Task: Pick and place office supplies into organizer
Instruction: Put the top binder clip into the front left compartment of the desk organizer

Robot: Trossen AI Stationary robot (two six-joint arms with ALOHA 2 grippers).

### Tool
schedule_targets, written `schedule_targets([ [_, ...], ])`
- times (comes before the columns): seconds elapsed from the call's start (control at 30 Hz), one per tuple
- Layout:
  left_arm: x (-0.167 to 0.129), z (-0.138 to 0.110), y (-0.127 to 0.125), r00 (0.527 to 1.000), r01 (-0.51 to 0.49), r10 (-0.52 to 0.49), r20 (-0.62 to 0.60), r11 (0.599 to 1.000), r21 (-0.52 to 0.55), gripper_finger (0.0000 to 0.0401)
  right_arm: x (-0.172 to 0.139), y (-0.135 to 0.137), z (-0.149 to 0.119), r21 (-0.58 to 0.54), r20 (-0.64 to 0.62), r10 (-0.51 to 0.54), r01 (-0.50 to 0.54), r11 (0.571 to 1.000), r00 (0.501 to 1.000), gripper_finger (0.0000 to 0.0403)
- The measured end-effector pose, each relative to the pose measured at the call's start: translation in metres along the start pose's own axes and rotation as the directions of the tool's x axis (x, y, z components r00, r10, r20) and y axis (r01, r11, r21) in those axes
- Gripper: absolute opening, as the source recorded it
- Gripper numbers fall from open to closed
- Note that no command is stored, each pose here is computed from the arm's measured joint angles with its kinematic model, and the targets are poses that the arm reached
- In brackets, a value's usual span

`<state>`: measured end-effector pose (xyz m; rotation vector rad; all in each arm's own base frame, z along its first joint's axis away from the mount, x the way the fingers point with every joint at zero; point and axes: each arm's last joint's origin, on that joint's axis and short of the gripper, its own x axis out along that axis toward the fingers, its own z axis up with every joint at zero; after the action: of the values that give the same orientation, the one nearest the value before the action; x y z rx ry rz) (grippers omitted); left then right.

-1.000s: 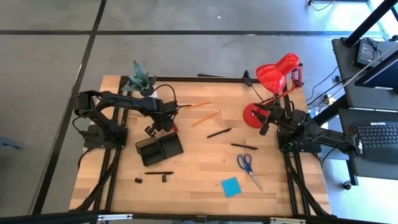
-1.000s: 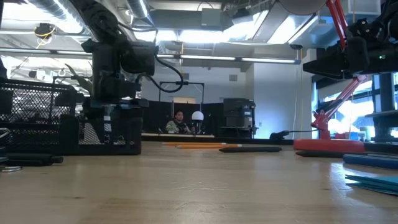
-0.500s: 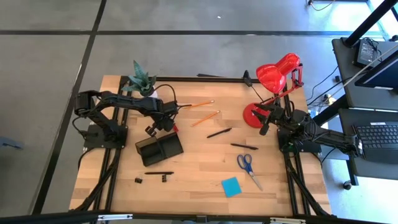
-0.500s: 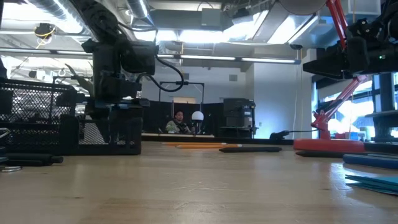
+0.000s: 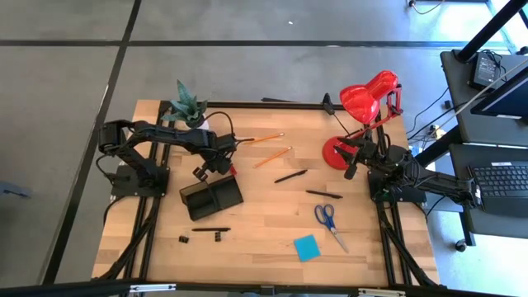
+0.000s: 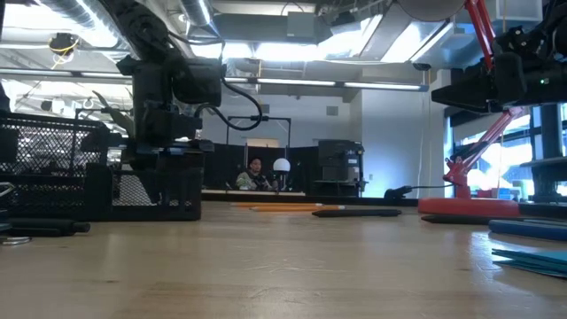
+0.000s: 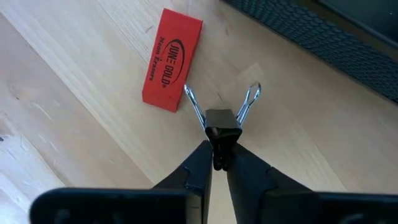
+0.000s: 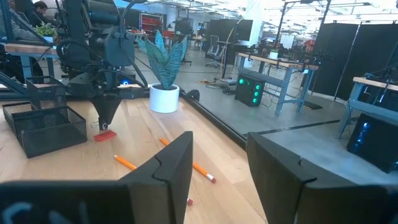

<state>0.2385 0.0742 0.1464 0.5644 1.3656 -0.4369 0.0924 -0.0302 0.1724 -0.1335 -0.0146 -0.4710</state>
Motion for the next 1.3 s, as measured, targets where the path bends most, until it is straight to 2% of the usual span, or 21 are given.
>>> schedule_targets([
  [0.3,0.0,0.0,0.0,1.0,-0.001,0.001,0.001,1.0,-0.003,0.0016,0.0,0.0,0.0,0.0,0.0,0.0,0.0,1.0,1.0,0.0154],
  [0.53,0.0,0.0,0.0,1.0,-0.009,0.009,-0.01,1.0,-0.003,0.0022,0.0,0.0,0.0,0.0,0.0,0.0,0.0,1.0,1.0,0.0154],
  [0.7,-0.009,-0.003,0.001,0.995,-0.08,0.08,-0.065,0.997,-0.007,0.0015,0.0,0.0,0.0,0.0,0.0,0.0,0.0,1.0,1.0,0.0154],
  [0.87,-0.029,-0.004,-0.001,0.988,-0.155,0.155,-0.02,0.988,-0.028,0.0019,0.0,0.0,0.0,-0.001,0.0,0.0,0.0,1.0,1.0,0.0154],
  [1.17,-0.082,-0.009,-0.014,0.934,-0.307,0.334,0.127,0.932,-0.191,0.0018,0.0,0.0,0.0,-0.003,0.001,0.0,0.0,1.0,1.0,0.0154],
  [1.3,-0.112,-0.004,-0.021,0.88,-0.314,0.411,0.238,0.88,-0.358,0.0018,0.0,0.0,0.0,-0.002,0.001,0.0,0.0,1.0,1.0,0.0154],
])
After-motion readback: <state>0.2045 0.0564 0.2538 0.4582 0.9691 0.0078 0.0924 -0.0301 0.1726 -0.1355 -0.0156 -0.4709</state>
